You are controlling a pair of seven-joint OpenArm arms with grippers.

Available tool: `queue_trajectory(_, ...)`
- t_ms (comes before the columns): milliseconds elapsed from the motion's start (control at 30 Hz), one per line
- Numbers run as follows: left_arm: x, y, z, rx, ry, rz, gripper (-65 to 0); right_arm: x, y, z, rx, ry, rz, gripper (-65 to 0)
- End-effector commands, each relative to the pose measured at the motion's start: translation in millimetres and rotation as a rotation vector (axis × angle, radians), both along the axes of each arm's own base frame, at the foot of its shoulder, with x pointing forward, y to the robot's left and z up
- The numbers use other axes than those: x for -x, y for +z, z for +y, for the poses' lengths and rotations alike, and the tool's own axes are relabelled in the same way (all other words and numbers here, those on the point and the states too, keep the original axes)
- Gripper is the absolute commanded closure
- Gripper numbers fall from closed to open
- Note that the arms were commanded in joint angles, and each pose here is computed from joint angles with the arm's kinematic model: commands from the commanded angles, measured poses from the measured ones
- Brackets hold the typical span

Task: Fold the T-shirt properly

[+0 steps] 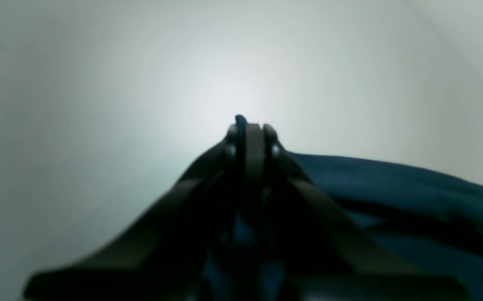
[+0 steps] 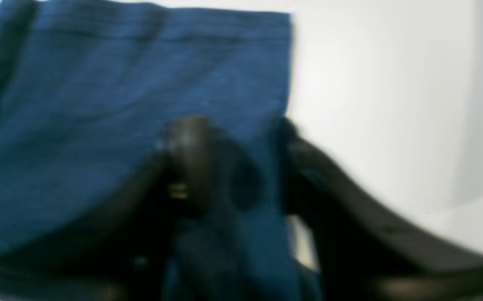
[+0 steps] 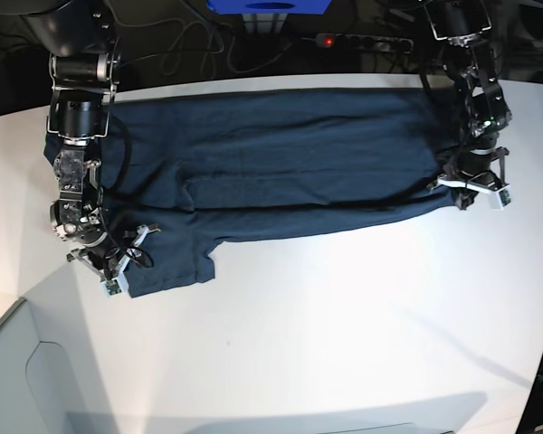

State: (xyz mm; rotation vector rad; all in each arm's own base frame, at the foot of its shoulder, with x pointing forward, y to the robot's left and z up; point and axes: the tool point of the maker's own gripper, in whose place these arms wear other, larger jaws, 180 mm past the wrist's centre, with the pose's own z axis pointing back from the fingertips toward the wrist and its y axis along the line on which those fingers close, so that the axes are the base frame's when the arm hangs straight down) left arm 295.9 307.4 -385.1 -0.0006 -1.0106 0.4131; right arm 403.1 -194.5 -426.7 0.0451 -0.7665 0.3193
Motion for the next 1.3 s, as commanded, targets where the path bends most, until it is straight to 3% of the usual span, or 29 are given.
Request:
queue_trajectory(0,-7.6,13.9,5.9,-0.023,0.002,-0.045,0.0,-2.3,3.3,-8.0,0.039,0.002,0.013,-4.7)
queue_trajectory(33,-7.6,13.9,5.9,-0.023,0.002,-0.045,0.0,-2.3,3.1,-7.3,0.039,0.002,0.013,0.0)
queue_trajectory(167,-8.0,15.0,5.7,-0.024,0.001,-0.048,0.0,-5.2,7.5,-6.5,0.038,0.003,-0.002,0.0)
queue_trajectory(367,-13.6,21.9,6.4,-0.026,-0.001,-0.067,0.0,-11.3,61.4,-1.4,0.083,0.033,-0.168,-0.1)
queue_trajectory(567,-18.8,31.0,5.0,-0.033,-0.01,-0.091,0.0,14.4,104.0,12.4,0.13,0.082,-0.304,-0.1)
queue_trajectory(800,-21.6,39.8,3.1,-0.044,-0.019,-0.11,0.0,15.1,100.9,14.0,0.129,0.079,-0.285,-0.8)
queue_trajectory(900,-21.2,38.7,3.3,-0.043,-0.018,-0.107,0.0,-1.7,91.5,4.6,0.143,0.04,-0.188,-9.8)
queue_trajectory(1133,-20.4,35.7,2.8,-0.04,-0.018,-0.099,0.0,-40.6,67.5,3.1,0.055,-0.012,-0.075,-45.2)
queue_trajectory(1267,-20.3,35.2,2.9,-0.04,-0.017,-0.098,0.0,-56.8,53.6,-6.9,-0.067,-0.108,-0.034,-49.3)
